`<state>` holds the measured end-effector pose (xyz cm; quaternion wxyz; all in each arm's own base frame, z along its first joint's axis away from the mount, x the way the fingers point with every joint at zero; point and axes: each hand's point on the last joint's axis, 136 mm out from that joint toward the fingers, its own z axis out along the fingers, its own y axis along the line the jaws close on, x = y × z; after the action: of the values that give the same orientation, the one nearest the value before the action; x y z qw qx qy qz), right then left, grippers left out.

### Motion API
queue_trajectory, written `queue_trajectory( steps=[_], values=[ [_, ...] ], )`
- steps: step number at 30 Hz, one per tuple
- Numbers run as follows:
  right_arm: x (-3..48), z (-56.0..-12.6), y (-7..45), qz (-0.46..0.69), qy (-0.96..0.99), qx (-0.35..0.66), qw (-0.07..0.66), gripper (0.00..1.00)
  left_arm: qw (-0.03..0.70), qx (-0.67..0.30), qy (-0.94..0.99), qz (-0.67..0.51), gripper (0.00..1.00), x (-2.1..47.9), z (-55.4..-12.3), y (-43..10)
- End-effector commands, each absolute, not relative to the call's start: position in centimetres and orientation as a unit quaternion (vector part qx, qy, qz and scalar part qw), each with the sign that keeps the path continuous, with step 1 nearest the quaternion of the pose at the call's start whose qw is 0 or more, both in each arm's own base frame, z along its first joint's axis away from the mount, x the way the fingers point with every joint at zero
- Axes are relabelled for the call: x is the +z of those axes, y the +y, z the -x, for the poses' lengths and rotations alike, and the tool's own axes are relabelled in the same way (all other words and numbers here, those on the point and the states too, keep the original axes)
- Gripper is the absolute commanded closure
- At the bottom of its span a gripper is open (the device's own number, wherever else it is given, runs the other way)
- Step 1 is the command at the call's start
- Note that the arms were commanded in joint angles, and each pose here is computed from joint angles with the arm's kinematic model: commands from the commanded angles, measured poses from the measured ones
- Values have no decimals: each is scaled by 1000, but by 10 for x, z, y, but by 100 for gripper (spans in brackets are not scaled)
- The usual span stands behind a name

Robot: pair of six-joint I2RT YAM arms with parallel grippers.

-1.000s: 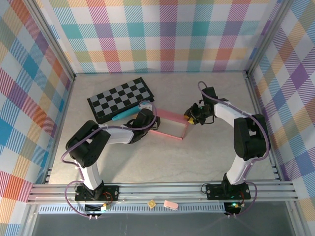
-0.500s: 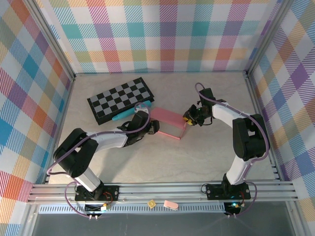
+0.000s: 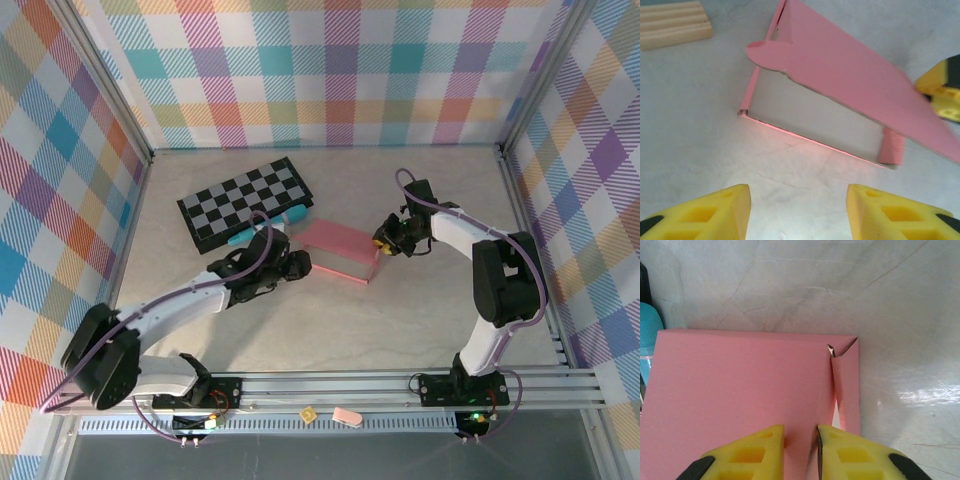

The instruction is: Fold the paper box

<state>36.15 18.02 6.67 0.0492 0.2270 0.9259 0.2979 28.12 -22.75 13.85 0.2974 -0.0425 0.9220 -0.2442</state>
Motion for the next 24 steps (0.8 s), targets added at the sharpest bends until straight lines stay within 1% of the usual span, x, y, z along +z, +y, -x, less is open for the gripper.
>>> queue_trajectory(
  steps=[1, 4, 7, 9, 12, 16, 20, 24],
  values=[
    [70, -362, 179, -203, 936, 283, 54, 78, 267, -244, 928, 83, 48, 179, -262, -218],
    [73, -364, 179, -189, 941, 277, 56, 78, 272, -220, 930, 109, 47, 211, -274, -201],
    [78, -364, 178, -172, 946, 269, 56, 77, 236, -224, 936, 136, 48, 220, -301, -192],
    [80, -365, 177, -161, 950, 263, 52, 77, 205, -240, 940, 131, 49, 217, -323, -198],
    [78, -362, 176, -149, 956, 251, 39, 76, 161, -255, 949, 89, 51, 203, -350, -219],
    [74, -360, 174, -139, 959, 244, 33, 76, 113, -263, 956, 65, 52, 169, -369, -239],
    [71, -357, 173, -138, 960, 242, 30, 76, 71, -274, 956, 72, 54, 132, -370, -250],
    [70, -354, 174, -140, 960, 242, 27, 76, 70, -271, 956, 83, 54, 121, -364, -247]
  ],
)
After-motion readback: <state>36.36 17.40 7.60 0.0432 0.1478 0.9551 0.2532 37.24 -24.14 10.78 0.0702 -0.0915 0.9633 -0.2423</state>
